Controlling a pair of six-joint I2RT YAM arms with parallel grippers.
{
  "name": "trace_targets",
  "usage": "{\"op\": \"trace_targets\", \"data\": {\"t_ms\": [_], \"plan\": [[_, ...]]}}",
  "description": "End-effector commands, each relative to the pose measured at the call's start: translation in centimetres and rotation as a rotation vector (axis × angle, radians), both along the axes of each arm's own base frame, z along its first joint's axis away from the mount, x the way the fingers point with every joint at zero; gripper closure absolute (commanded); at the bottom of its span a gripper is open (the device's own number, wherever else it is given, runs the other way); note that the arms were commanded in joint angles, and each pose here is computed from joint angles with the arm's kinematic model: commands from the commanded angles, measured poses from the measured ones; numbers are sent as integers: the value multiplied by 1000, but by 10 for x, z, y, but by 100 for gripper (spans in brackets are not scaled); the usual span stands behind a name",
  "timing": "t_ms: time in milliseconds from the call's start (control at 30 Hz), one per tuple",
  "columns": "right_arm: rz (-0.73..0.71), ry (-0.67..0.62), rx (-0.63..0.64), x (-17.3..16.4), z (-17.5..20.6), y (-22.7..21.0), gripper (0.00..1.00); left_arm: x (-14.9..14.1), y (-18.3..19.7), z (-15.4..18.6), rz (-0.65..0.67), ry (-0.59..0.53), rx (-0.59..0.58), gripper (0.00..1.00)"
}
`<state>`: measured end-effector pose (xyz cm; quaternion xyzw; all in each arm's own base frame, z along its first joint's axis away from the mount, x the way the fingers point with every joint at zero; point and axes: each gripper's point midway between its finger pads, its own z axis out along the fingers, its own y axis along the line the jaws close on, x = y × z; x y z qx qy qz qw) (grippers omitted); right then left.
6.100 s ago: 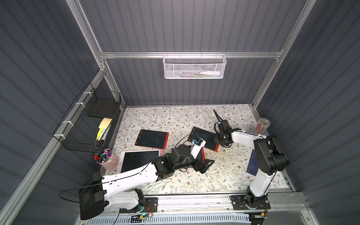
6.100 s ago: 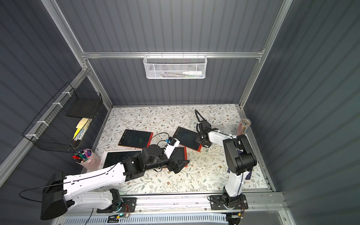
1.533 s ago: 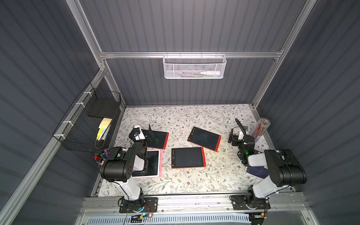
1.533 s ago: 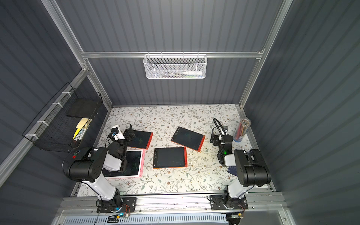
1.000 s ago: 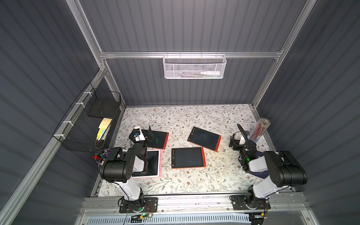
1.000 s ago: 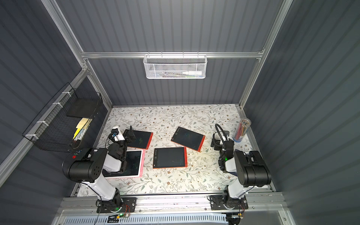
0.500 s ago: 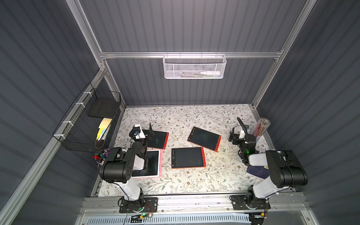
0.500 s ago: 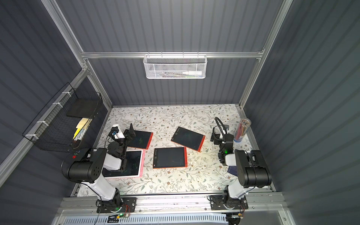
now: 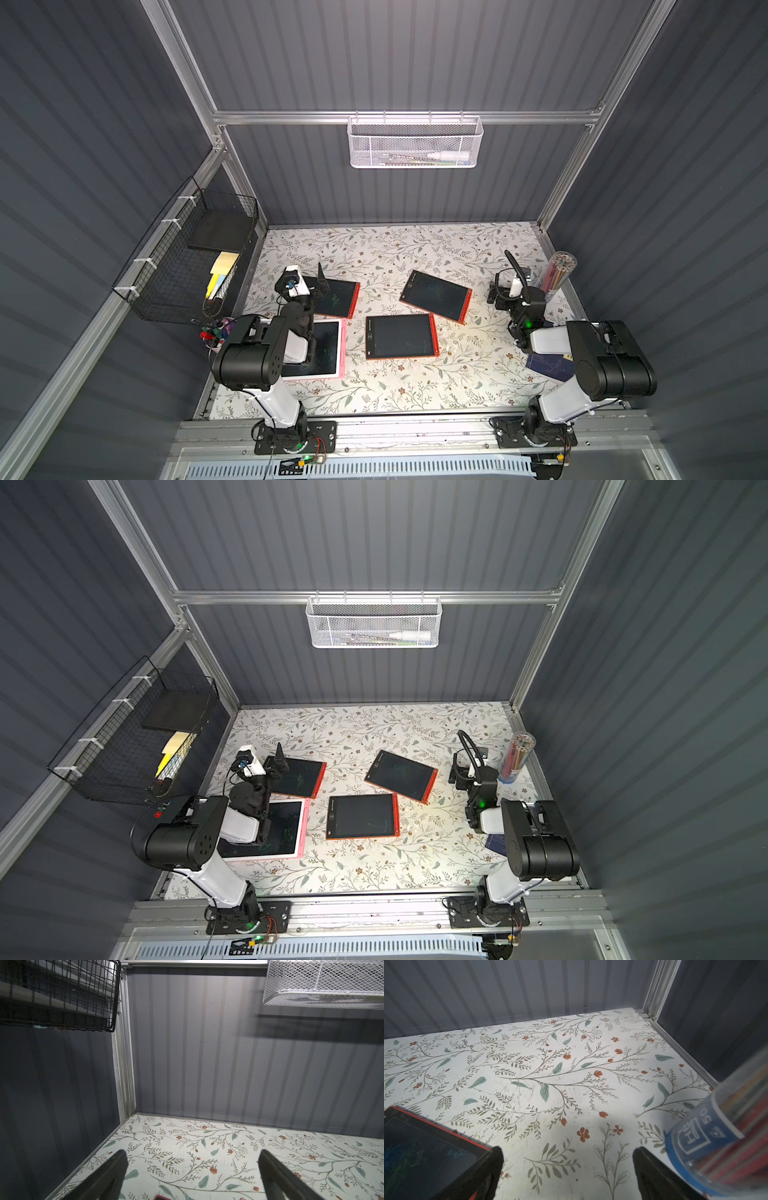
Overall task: Place the stylus back onto the writing tablet
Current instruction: Reset both arms
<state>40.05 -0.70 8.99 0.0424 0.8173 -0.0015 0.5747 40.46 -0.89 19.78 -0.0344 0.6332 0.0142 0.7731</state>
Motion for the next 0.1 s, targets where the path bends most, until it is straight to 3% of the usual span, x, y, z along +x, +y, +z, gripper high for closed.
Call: {"op": "trace_targets", "data": {"t_ms": [0,67], "plan": [[0,-14,3,1,4,-1,1,-19,3,58,5,-252,-28,1],[3,-17,2,0,4,0,1,-19,3,58,6,-252,-28,1]]}}
